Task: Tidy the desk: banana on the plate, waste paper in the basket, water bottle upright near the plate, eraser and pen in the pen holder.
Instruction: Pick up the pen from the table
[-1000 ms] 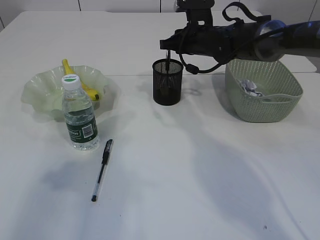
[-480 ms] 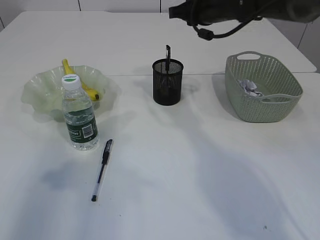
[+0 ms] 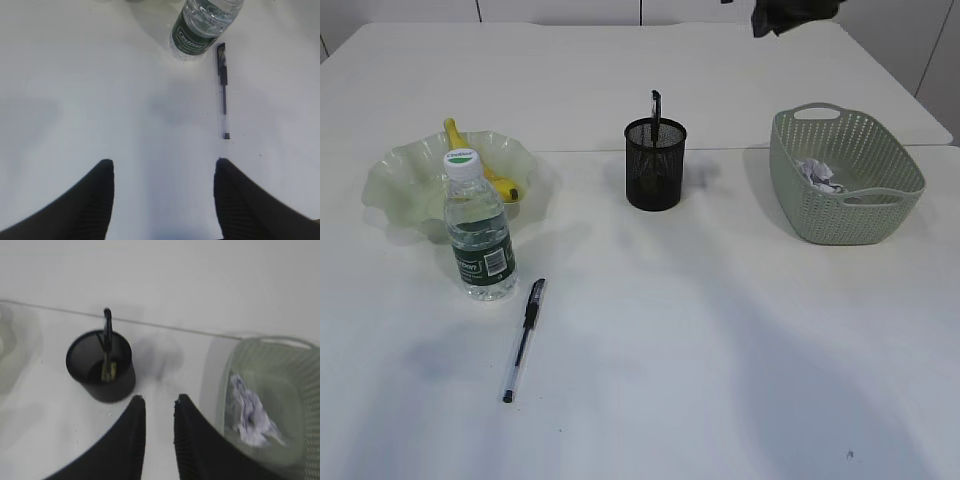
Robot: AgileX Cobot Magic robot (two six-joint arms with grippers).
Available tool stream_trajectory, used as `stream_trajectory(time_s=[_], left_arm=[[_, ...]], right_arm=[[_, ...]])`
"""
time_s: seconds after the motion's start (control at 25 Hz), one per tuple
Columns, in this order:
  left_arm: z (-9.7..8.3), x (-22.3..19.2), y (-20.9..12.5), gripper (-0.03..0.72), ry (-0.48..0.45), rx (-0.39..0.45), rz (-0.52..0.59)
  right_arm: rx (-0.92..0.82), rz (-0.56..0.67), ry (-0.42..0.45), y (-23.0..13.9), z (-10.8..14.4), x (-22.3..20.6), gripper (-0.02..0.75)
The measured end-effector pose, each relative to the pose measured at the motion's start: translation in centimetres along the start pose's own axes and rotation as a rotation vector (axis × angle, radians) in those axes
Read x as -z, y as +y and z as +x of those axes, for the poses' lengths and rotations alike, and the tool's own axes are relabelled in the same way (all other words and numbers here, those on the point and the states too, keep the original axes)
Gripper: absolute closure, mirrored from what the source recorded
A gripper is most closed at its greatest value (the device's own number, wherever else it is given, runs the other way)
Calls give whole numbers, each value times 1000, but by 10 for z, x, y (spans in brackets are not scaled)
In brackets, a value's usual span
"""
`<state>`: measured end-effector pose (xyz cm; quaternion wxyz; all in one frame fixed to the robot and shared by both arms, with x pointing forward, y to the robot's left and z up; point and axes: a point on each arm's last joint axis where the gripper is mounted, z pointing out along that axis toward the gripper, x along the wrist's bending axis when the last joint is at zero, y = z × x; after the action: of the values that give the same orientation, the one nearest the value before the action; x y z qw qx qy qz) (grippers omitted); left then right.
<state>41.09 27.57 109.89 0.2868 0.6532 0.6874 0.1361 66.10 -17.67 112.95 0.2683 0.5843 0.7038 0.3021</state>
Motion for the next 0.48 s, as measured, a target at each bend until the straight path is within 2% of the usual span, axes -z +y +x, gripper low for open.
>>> stream_trajectory(time_s=[0.28,0.36,0.48], left_arm=[[0,0,0,245,0,0,0],[0,0,0,245,0,0,0],[0,0,0,245,0,0,0]], right_arm=[[8,323,-47,-25,-7,33,579],[19,356,-38,-28,-7,36,579],[15,372,19,-30,-2,40,578]])
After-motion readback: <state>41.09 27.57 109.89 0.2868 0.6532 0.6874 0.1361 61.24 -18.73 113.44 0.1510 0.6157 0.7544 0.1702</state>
